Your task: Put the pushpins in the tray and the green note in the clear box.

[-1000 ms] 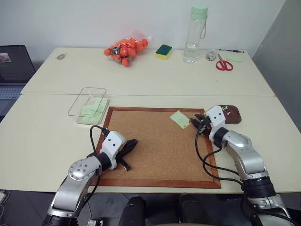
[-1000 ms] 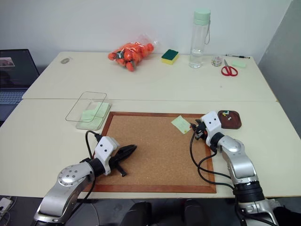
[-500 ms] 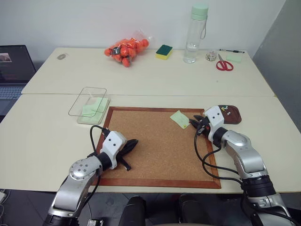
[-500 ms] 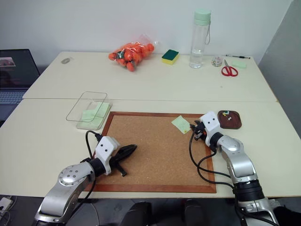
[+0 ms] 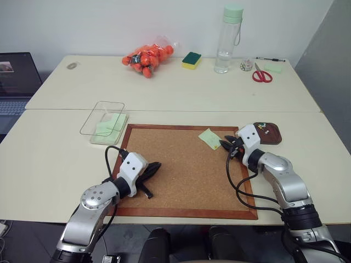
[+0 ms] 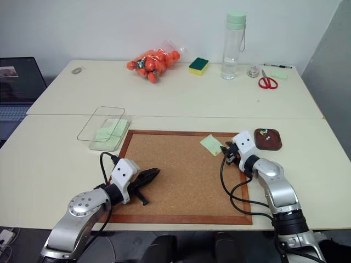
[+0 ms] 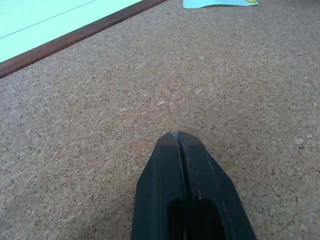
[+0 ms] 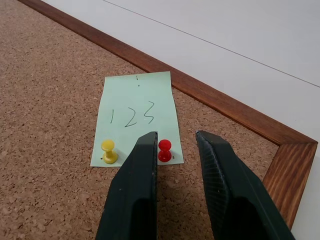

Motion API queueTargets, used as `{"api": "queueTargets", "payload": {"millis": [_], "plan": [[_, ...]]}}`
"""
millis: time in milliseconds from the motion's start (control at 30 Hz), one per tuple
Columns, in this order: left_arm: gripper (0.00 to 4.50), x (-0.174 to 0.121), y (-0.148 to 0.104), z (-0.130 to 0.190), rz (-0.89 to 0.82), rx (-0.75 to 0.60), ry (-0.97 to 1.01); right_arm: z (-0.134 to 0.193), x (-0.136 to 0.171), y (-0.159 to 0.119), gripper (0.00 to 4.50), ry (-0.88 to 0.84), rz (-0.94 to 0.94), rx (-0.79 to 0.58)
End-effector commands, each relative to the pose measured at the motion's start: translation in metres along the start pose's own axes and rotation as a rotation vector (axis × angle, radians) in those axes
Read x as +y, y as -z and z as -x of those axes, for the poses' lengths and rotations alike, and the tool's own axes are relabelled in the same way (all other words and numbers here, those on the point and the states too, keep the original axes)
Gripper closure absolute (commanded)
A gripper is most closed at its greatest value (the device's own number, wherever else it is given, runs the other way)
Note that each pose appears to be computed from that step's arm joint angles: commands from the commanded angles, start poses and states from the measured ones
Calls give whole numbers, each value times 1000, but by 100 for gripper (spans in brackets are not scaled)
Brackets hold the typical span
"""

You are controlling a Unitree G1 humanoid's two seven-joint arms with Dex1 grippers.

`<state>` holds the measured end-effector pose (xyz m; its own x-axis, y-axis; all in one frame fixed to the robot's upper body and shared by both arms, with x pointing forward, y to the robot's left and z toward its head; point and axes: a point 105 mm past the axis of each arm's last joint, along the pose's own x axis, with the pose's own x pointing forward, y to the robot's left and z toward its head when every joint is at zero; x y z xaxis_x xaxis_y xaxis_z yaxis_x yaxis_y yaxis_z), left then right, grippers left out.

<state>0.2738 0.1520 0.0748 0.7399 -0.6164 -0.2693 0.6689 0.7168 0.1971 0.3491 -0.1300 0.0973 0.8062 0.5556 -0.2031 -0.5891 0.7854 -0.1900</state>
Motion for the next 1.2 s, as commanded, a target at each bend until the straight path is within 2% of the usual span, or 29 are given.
{"api": "queueTargets", "payload": {"millis": [33, 233, 467, 667, 1200], "plan": [[450, -5, 1, -2, -4, 3, 13, 0, 1, -3, 322, -2, 13, -4], [450, -4, 1, -1, -7, 5, 12, -2, 0, -2, 322, 4, 7, 6], [450, -3, 1, -1, -8, 6, 10, -3, -4, -2, 446, 20, 3, 3], [450, -3, 1, -1, -8, 7, 12, 1, -5, -4, 446, 19, 7, -8], [450, -6, 4, 0, -9, 21, 24, 13, -5, -29, 446, 44, -65, -180]]}}
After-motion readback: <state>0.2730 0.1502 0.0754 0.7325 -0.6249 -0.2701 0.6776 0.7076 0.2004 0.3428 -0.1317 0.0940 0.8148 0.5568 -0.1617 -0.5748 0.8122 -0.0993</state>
